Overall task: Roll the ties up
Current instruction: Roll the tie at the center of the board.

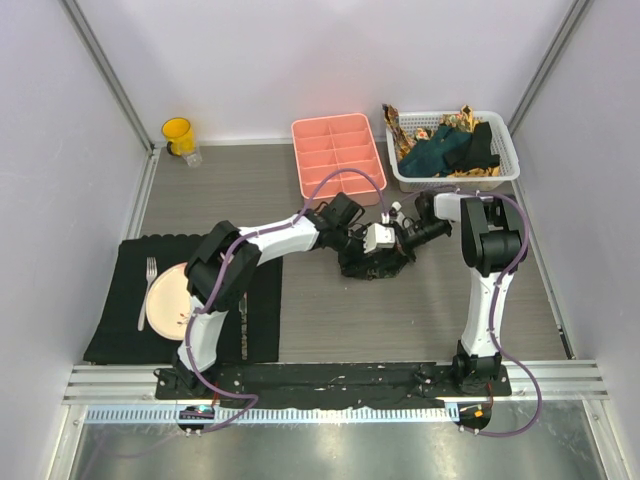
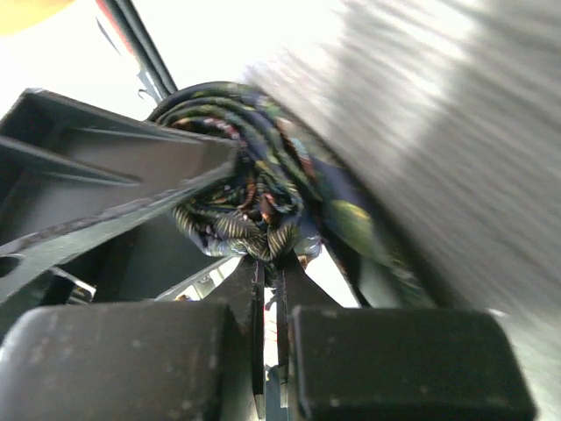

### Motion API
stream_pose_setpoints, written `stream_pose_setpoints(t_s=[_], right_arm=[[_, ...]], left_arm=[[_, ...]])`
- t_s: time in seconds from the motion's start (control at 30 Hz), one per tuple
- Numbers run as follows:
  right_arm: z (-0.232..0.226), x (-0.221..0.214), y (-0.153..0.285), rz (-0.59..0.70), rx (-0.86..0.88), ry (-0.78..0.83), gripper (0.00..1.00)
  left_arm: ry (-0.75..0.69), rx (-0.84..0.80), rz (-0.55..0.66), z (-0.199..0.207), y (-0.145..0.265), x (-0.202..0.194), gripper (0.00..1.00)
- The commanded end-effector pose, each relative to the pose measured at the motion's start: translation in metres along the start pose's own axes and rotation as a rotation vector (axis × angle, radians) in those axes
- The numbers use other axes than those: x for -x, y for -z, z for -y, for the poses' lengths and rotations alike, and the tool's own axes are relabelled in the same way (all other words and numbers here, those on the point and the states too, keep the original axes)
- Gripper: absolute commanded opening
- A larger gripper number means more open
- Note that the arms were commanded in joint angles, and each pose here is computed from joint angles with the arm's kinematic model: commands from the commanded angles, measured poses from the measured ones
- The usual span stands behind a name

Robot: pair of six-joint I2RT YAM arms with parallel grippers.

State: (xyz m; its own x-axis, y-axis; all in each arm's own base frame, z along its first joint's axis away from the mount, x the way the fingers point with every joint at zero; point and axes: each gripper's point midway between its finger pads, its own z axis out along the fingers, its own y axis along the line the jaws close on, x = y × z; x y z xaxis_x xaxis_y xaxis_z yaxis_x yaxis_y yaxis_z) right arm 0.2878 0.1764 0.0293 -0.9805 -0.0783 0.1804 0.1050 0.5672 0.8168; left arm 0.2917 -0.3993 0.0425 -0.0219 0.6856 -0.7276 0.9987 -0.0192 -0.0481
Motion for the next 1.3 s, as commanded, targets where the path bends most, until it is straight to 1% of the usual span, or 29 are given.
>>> stream_pose_setpoints(t_s=[0.0,0.1,0.13,0.2,0.23,0.33,0.5,0.57,0.63,0.73,0.77,0.83,0.87,0.9,0.93,0.97,1.0,1.07,1.17,1.23,1.27], right_arm=[[0.073,-0.001,0.0,-0.015,-0.288,0.008,0.01],[0.076,0.005,0.002,-0.007,-0.293,-0.002,0.01],[0.077,0.007,0.004,-0.004,-0.295,-0.006,0.01],[0.079,0.007,0.004,-0.012,-0.288,-0.017,0.01],[0.078,0.008,0.004,-0.016,-0.286,-0.011,0.01],[0.077,0.008,0.003,-0.024,-0.274,-0.014,0.01],[0.073,0.006,0.001,-0.038,-0.251,-0.006,0.01],[0.071,0.005,0.001,-0.046,-0.247,0.012,0.01],[0.066,0.003,0.0,-0.057,-0.244,0.025,0.01],[0.061,0.0,-0.001,-0.067,-0.234,0.04,0.01],[0.06,-0.001,-0.002,-0.074,-0.231,0.039,0.01],[0.053,-0.001,0.001,-0.07,-0.218,0.053,0.01],[0.049,-0.002,0.003,-0.07,-0.208,0.054,0.01],[0.046,-0.002,0.004,-0.07,-0.197,0.067,0.05],[0.032,-0.001,0.007,-0.057,-0.152,0.085,0.1],[0.026,-0.003,0.014,-0.056,-0.126,0.073,0.16],[0.018,-0.001,0.02,-0.041,-0.1,0.09,0.25],[0.001,0.004,0.035,0.014,-0.048,0.112,0.29],[-0.012,0.012,0.045,0.066,-0.002,0.12,0.29],[-0.012,0.015,0.043,0.082,-0.004,0.097,0.27],[-0.008,0.022,0.042,0.109,-0.013,0.112,0.26]], left_arm=[[-0.055,-0.019,0.047,-0.001,0.019,0.02,0.67],[-0.115,-0.05,0.035,0.003,0.014,0.019,0.7],[-0.154,-0.051,0.031,0.002,0.012,0.022,0.72],[-0.158,-0.078,-0.01,0.006,0.007,0.012,0.74],[-0.176,-0.083,-0.015,0.006,0.006,0.015,0.75],[-0.213,-0.086,-0.044,0.007,0.001,0.008,0.75],[-0.247,-0.09,-0.034,0.01,-0.009,0.013,0.75],[-0.251,-0.067,-0.033,0.006,-0.014,0.014,0.75],[-0.264,-0.049,-0.027,0.005,-0.019,0.017,0.72],[-0.256,-0.041,-0.026,0.004,-0.023,0.017,0.62],[-0.246,-0.043,-0.028,0.006,-0.023,0.016,0.52],[-0.189,-0.041,-0.046,0.008,-0.022,0.011,0.43],[-0.171,-0.043,-0.049,0.009,-0.02,0.009,0.34],[-0.119,-0.056,-0.059,0.014,-0.02,0.001,0.29],[-0.088,-0.063,-0.059,0.016,-0.019,-0.003,0.24],[-0.051,-0.062,-0.056,0.014,-0.015,-0.007,0.17],[0.003,-0.071,-0.062,0.02,-0.015,-0.014,0.15],[0.033,-0.073,-0.059,0.021,-0.012,-0.02,0.1],[0.057,-0.082,-0.073,0.028,-0.011,-0.035,0.08],[0.057,-0.091,-0.067,0.029,-0.011,-0.037,0.07],[0.058,-0.094,-0.067,0.029,-0.011,-0.039,0.07]])
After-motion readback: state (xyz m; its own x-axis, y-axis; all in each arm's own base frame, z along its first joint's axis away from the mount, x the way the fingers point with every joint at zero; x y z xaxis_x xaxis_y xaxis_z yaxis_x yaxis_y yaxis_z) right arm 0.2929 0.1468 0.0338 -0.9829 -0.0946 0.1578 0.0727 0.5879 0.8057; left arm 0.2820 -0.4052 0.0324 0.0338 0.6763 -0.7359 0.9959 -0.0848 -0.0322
